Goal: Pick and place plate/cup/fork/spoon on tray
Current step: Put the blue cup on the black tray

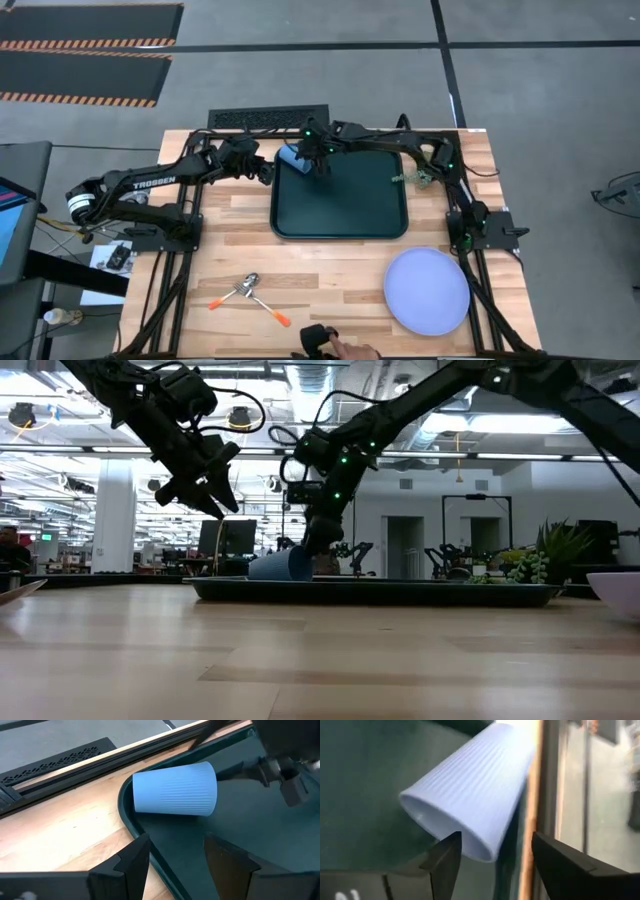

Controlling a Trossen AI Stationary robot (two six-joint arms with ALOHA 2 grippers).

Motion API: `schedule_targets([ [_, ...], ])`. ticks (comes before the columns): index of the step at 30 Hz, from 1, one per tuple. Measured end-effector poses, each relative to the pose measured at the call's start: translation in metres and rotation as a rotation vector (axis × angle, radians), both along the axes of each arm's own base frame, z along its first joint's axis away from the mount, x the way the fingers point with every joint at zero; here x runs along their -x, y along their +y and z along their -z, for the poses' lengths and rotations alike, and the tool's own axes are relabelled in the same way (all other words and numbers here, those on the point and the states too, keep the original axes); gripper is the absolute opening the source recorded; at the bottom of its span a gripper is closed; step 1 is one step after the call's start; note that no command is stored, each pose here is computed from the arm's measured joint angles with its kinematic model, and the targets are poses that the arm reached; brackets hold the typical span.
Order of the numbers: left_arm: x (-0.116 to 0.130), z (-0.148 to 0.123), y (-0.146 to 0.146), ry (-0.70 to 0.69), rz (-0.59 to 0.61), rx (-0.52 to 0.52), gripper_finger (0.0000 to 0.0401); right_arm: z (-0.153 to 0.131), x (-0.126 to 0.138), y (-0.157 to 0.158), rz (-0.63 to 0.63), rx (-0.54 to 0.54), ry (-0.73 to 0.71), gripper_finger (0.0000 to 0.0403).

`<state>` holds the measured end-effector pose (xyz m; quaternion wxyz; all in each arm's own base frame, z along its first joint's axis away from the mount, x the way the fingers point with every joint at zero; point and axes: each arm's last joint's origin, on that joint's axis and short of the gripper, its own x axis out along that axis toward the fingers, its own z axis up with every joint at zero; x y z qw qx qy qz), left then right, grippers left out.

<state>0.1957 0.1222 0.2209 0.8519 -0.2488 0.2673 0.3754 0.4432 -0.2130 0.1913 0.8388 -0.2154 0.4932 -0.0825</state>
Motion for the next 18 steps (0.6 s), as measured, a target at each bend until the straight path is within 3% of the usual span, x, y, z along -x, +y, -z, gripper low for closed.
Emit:
schedule_targets([
  [6, 0.0, 0.0, 0.0, 0.001, 0.001, -0.001, 0.0174, -0.006, -0.012, -0.01, 0.021, -0.024, 0.043, 0.0207],
  [13, 0.0, 0.0, 0.0, 0.005, 0.005, -0.003, 0.0174, -0.002, -0.016, -0.006, 0.031, -0.102, 0.115, 0.0025],
  [18, 0.001, 0.001, -0.001, 0.019, 0.005, 0.005, 0.0174, -0.009, -0.019, 0.001, 0.019, -0.092, 0.094, 0.0011],
])
